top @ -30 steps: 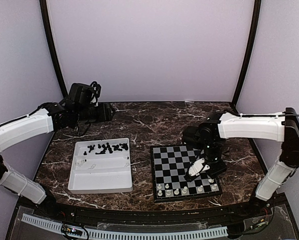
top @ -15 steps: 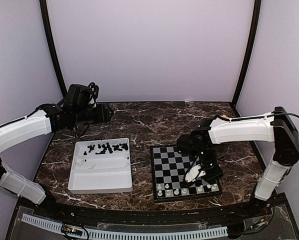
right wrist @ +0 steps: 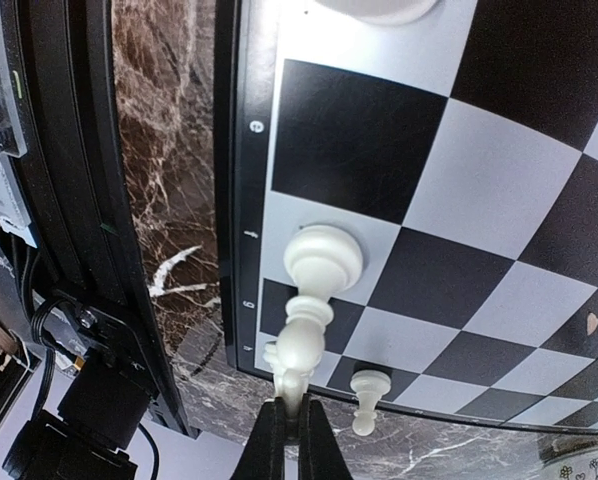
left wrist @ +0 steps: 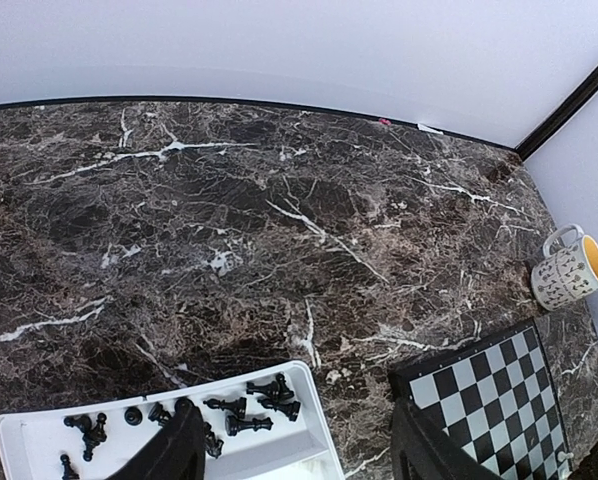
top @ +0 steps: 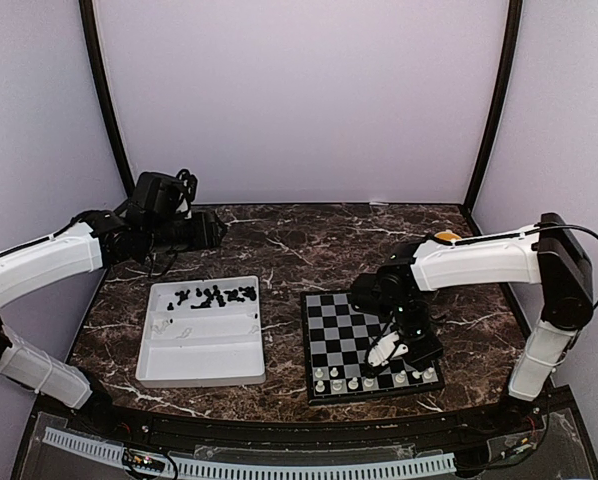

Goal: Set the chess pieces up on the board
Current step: Place the knight at g1.

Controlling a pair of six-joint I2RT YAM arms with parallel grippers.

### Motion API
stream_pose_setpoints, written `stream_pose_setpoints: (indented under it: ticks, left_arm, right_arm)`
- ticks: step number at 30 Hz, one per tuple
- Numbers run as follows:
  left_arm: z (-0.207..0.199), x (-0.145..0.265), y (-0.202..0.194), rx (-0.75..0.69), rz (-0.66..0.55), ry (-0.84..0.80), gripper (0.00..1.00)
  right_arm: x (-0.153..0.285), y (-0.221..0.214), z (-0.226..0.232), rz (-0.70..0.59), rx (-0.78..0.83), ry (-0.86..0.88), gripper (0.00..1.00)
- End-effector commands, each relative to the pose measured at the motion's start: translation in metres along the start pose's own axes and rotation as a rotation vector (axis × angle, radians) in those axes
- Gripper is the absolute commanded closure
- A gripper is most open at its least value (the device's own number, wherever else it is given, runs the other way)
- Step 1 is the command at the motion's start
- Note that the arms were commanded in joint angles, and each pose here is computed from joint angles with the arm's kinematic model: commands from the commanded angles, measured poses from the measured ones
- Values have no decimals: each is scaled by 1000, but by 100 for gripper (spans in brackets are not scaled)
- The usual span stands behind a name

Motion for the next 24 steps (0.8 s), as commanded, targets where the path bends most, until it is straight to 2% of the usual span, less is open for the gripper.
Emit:
stream_pose_setpoints:
  ticks: [1,15,24]
  left_arm:
    - [3,7,1,20,-2,-9,34]
    - [1,5,-3,29,13,-24,34]
    - [3,5,-5,27,17,-19,35]
  right_arm:
    - [-3,1,2,11,-2,8,99]
    - [-6,2,1,11,-10,4,95]
    - [-4,4,-1,3,-9,-3,88]
Point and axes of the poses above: each gripper's point midway between its finger pads, its own x axis back along the fingers, its own z axis along the line the jaws close on, y = z × x, the point moved 2 cm from there along x, back along the fingers
